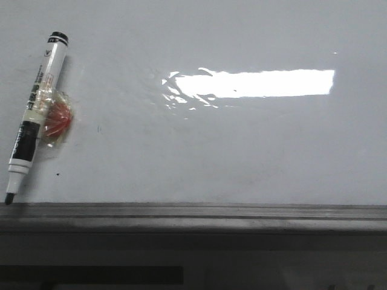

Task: Write number 6 on whiteboard

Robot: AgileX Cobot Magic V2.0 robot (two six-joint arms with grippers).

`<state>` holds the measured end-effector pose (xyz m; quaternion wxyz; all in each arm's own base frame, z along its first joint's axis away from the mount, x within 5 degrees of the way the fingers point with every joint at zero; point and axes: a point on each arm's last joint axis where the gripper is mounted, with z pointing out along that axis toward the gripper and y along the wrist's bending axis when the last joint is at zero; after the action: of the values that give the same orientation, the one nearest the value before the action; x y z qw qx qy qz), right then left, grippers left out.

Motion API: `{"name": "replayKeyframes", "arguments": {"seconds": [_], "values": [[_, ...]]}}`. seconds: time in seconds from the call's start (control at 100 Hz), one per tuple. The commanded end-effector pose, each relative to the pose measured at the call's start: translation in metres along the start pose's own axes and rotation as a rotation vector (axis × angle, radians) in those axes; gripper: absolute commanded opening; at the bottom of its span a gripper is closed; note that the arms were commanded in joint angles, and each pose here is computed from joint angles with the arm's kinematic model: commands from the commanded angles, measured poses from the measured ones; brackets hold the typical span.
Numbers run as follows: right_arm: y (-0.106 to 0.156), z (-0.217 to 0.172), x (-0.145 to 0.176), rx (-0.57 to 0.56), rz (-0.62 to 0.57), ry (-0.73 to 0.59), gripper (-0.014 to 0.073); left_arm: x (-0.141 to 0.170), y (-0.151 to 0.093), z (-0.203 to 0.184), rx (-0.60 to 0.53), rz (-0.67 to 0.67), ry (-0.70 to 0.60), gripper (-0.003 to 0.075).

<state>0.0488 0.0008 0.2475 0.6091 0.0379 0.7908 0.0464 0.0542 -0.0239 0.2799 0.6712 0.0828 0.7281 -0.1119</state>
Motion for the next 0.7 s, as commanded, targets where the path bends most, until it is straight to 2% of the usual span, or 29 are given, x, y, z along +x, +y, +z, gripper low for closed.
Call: {"name": "replayKeyframes", "arguments": {"seconds": [0.0,0.19,0.29,0.56,0.69], "values": [[0.002,-0.002,-0.016,-0.014,-0.004,-0.092,-0.0064,-0.015,-0.001,0.005,0.017,0.029,-0.062,0.0430],[0.002,-0.002,-0.016,-0.014,-0.006,-0.094,-0.0064,-0.015,-0.011,0.014,0.153,0.052,-0.047,0.0430],[0.002,-0.002,-0.016,-0.013,-0.007,-0.094,-0.0064,-0.017,-0.012,0.015,0.172,0.042,-0.064,0.0429],[0.002,-0.002,-0.014,-0.011,-0.005,-0.074,-0.0064,-0.021,-0.003,0.018,0.077,0.035,-0.101,0.0429],[0.002,-0.002,-0.014,-0.011,-0.005,-0.076,-0.0064,-0.021,-0.003,0.018,0.076,0.035,-0.101,0.0429]]}}
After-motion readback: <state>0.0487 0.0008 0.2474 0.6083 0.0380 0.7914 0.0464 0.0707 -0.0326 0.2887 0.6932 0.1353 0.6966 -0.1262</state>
